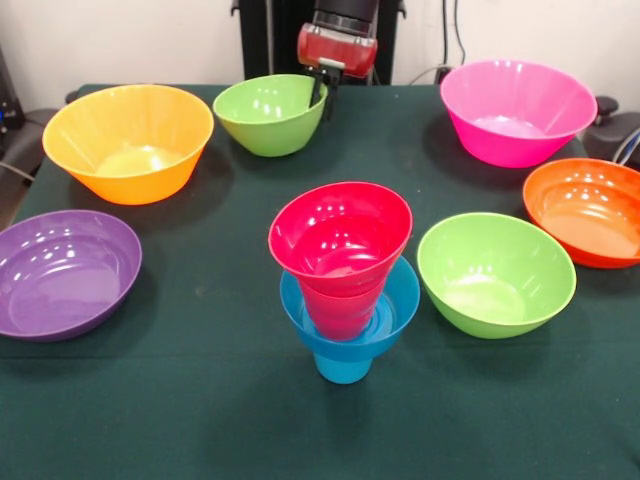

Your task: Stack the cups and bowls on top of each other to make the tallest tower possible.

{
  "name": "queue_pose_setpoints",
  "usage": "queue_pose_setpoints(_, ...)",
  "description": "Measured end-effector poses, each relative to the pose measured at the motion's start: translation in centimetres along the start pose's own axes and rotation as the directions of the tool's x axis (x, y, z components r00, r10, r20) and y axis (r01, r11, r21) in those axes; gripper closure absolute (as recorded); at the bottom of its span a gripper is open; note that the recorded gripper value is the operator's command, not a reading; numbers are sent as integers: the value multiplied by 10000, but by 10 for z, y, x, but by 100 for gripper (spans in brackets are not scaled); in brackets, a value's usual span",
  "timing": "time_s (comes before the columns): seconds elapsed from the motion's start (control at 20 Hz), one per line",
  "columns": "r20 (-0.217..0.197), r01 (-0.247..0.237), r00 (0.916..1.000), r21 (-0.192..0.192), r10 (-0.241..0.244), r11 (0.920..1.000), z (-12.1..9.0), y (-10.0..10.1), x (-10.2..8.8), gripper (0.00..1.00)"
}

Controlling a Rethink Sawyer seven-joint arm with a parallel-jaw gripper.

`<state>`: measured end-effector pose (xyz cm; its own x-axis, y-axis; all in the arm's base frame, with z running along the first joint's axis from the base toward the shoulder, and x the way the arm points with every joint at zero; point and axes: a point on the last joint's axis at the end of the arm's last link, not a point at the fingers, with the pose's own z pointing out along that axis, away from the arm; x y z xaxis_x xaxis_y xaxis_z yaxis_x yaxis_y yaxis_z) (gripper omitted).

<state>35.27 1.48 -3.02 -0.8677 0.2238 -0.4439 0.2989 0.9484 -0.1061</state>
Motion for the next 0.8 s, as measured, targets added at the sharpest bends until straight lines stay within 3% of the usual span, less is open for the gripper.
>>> queue_pose_setpoints(0.3,-674,-273,9972,600,314,9978,-10,13,-23,100)
queue_pose_setpoints(0.35,-1214,-284,9919,807,381,9963,-18,21,-32,100)
queue_pose_setpoints(0.5,-1815,-239,9825,976,414,9949,-28,31,-40,100)
queue_pose_setpoints(0.7,-2902,4,9563,1244,360,9922,-49,50,-62,100)
queue_pose_setpoints(0.8,-3103,99,9501,1301,312,9915,-54,57,-71,100)
